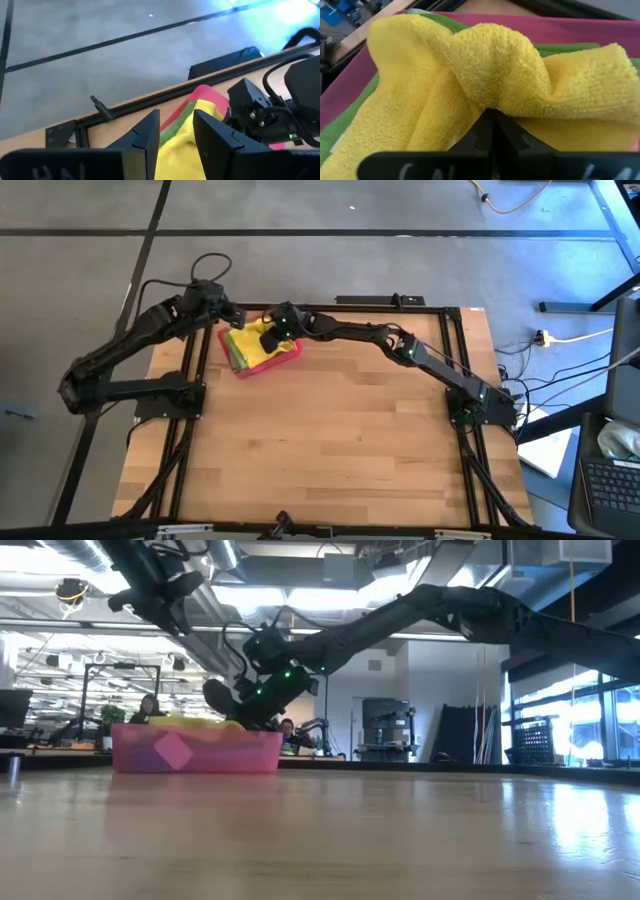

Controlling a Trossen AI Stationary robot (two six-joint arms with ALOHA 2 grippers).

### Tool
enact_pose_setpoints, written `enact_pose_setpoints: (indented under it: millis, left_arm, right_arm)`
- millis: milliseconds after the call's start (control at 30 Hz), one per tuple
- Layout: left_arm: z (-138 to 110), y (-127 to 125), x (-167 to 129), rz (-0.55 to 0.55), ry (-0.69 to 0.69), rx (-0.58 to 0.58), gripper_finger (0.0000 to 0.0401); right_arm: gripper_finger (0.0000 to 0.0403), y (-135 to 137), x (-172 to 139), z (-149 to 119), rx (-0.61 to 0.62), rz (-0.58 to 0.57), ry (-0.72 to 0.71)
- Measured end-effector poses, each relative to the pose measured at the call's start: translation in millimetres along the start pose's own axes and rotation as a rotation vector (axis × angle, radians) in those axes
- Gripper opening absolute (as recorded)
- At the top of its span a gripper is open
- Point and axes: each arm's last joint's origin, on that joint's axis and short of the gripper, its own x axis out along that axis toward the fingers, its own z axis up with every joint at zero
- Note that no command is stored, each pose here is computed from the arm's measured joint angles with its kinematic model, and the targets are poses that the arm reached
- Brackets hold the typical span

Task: Fold microfiber towels
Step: Stack the folded yellow microfiber towel on top of the folded green microfiber towel in the pink bin

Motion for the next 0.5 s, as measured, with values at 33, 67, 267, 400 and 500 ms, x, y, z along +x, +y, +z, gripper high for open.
enact_pose_setpoints:
  millis: [33,67,267,400,500]
  left_arm:
    - [0,0,1,0.0,0.003,0.009,0.011]
    - [0,-1,2,0.0,0.009,0.019,0.011]
    - [-2,-7,13,-0.049,0.069,0.042,0.011]
    - [-2,-8,13,-0.062,0.075,0.049,0.011]
    - [-1,-7,10,-0.068,0.063,0.045,0.011]
  right_arm:
    - [0.0012,1,0,-1,-0.01,0.001,0.005]
    - [0.0012,2,0,-1,-0.011,0.005,0.01]
    - [0.0012,6,-5,9,0.005,0.052,-0.013]
    - [0.0012,16,-23,32,0.001,0.086,-0.099]
    - [0.0012,22,-44,55,-0.003,0.109,-0.152]
